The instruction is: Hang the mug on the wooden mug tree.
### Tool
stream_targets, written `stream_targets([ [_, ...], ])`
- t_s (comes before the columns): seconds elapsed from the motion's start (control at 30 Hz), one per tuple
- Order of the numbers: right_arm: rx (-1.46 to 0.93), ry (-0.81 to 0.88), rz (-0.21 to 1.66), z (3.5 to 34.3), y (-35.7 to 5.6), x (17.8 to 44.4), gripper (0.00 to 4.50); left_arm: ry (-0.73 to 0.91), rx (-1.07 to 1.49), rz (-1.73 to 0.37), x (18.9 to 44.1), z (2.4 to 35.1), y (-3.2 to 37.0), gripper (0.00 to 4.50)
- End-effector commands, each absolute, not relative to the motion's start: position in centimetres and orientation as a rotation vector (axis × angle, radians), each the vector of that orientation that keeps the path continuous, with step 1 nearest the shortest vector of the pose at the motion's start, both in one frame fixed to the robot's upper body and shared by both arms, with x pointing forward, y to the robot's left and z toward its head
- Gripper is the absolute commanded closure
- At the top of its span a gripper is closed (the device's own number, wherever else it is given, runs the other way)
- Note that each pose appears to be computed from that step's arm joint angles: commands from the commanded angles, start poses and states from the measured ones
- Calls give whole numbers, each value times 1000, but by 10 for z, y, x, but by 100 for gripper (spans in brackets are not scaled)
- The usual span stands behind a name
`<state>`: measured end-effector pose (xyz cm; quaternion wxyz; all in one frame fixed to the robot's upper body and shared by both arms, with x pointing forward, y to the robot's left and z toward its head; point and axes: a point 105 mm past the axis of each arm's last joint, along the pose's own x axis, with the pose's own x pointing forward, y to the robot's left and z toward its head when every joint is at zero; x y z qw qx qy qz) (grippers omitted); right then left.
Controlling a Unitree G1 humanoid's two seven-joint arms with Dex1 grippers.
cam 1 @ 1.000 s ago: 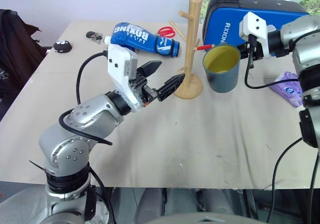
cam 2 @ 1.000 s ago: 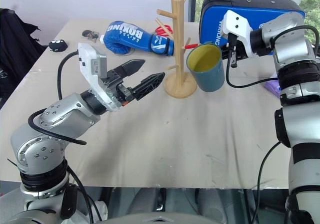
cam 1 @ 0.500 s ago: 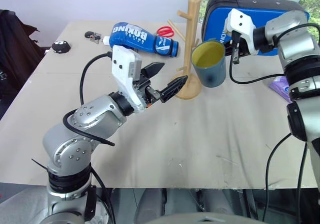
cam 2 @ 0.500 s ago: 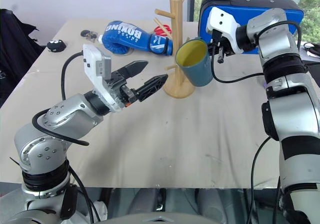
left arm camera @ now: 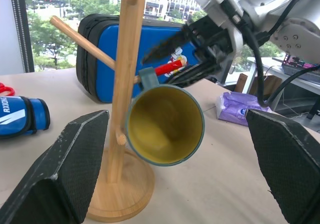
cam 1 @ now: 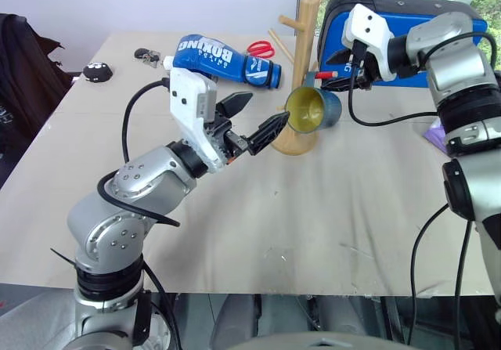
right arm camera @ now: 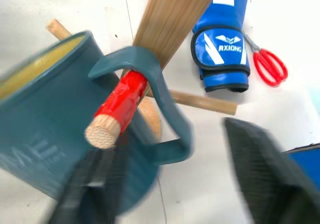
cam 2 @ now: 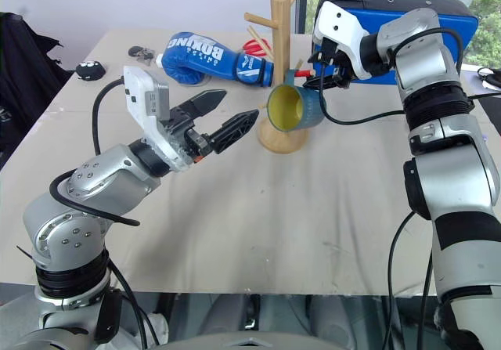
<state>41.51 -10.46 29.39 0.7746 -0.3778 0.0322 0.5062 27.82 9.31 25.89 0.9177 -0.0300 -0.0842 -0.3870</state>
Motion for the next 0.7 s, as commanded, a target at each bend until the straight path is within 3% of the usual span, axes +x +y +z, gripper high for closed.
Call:
stream_targets([
  [0.03, -805, -15, 1094, 326, -120, 400, 2, -207, -63, -810, 273, 265, 93, 0],
  [0.2, -730, 31, 1109, 327, -152, 376, 2, -174, -41, -812, 272, 254, 95, 0],
  [0.33, -582, 15, 1113, 303, -184, 349, 2, -50, 55, -787, 268, 211, 105, 0],
  [0.5, -277, -91, 978, 237, -206, 308, 2, 94, 144, -748, 252, 152, 123, 0],
  [0.7, -155, 23, 673, 119, -222, 250, 2, 187, 182, -679, 237, 99, 142, 0],
])
